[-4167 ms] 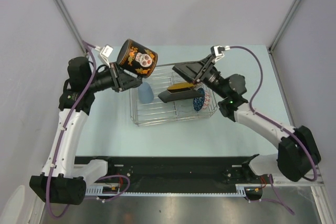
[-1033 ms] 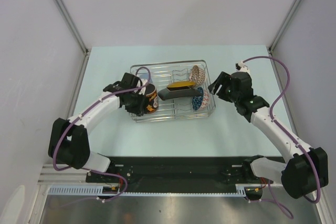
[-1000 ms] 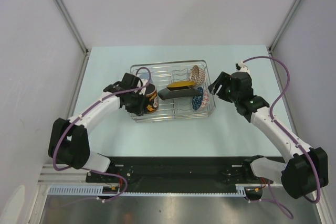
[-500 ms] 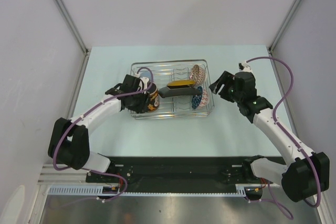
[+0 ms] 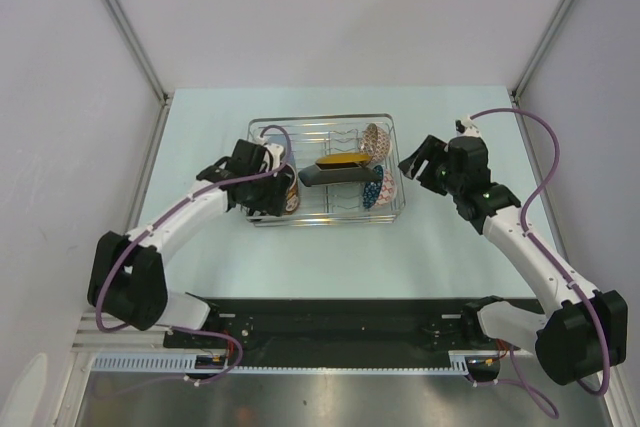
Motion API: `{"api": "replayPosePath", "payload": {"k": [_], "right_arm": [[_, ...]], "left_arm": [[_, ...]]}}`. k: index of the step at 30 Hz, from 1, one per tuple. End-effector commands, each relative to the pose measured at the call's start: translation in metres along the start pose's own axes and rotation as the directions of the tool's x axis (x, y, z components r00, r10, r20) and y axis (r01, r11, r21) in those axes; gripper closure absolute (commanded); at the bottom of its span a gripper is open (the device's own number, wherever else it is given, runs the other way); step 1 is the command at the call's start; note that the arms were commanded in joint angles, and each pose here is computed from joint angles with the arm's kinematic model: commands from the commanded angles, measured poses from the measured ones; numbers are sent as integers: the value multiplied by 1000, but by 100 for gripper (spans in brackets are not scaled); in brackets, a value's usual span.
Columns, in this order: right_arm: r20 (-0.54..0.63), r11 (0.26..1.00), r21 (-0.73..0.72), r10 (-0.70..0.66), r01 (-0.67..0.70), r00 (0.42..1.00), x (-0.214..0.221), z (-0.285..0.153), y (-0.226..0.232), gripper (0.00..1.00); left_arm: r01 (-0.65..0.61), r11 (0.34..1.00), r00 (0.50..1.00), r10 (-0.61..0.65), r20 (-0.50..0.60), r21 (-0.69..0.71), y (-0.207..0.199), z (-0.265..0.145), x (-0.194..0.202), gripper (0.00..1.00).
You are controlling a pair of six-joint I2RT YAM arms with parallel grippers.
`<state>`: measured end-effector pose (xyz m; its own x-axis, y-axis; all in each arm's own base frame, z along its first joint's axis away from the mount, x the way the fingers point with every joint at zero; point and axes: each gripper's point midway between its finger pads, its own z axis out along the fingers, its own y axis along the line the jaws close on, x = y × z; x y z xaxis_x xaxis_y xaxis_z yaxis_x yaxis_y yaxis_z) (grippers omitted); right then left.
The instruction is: Load the mixed dishes into the dish rack
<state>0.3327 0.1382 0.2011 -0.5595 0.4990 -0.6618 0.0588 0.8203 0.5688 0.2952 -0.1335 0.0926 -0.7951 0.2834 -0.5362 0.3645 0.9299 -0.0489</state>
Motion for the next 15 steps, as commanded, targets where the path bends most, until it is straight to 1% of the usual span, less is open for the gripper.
{"api": "replayPosePath", "payload": {"k": [1,2,10,12,15], "right_arm": [[49,999,-54,8,-6,999,-21,-7,19,30],[49,998,-55,11,-8,999,-21,-7,19,30],[46,998,-61,6,-3,999,-19,-7,21,29],[43,998,-58,2,1,999,-19,-8,20,29],[37,998,-57,3,-1,999,-17,-8,20,29]], "left_arm": [[-22,1000,1000,22,12,-9,4,-35,-6,5],[-18,1000,1000,18,17,-5,3,-38,-8,0],[-29,999,995,25,98,36,-6,-69,-31,0],[-46,997,988,37,149,56,-10,-81,-45,0],[-63,995,980,47,195,74,-14,-92,-58,0]]}}
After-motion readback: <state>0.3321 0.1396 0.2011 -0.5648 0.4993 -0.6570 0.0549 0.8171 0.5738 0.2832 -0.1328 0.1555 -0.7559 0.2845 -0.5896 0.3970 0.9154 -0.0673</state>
